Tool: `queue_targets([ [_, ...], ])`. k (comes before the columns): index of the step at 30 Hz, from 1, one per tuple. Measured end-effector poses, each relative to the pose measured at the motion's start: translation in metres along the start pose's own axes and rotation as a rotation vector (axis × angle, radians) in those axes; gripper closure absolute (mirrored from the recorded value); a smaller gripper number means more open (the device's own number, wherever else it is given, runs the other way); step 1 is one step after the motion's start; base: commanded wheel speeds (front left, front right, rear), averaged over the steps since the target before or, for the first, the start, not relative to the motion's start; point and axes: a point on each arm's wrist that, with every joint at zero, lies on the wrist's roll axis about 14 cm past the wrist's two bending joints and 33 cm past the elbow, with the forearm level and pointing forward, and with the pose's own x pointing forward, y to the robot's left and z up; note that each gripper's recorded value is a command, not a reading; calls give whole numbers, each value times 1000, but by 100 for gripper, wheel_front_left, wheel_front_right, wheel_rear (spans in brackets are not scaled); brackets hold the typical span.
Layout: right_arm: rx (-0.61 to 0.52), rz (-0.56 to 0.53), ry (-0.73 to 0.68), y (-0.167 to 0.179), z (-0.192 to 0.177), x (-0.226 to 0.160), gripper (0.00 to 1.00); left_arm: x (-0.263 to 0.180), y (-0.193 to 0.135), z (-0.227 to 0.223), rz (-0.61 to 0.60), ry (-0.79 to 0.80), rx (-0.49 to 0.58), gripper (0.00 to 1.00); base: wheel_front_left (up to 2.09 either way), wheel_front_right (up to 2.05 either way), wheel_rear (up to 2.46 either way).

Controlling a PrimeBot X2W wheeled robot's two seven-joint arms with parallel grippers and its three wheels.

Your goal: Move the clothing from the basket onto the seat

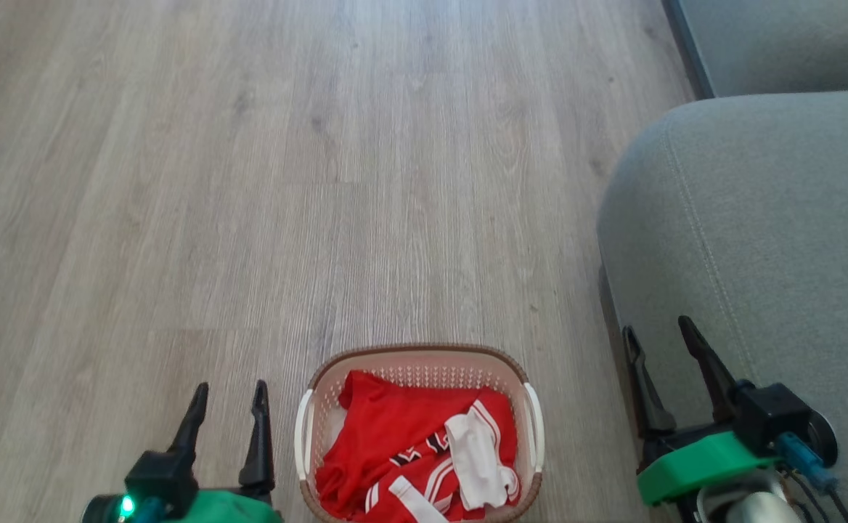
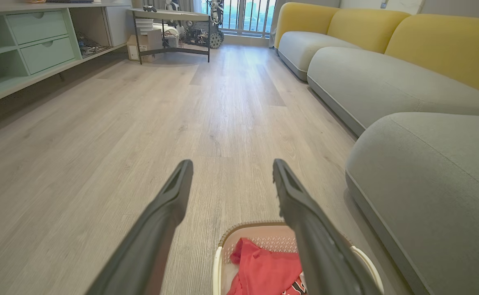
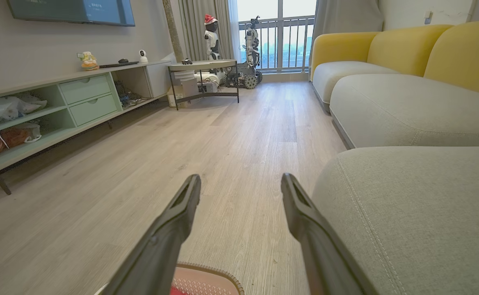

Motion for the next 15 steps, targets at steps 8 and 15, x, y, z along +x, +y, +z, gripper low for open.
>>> queue_targets([
  [8,-7,-29,34,-12,-12,8,0,20,-23,-12,-96,40,24,0,0,0,0],
  [15,-42,-70,43,-35,-21,43,0,59,-56,-49,-233,146,62,0,0,0,0],
])
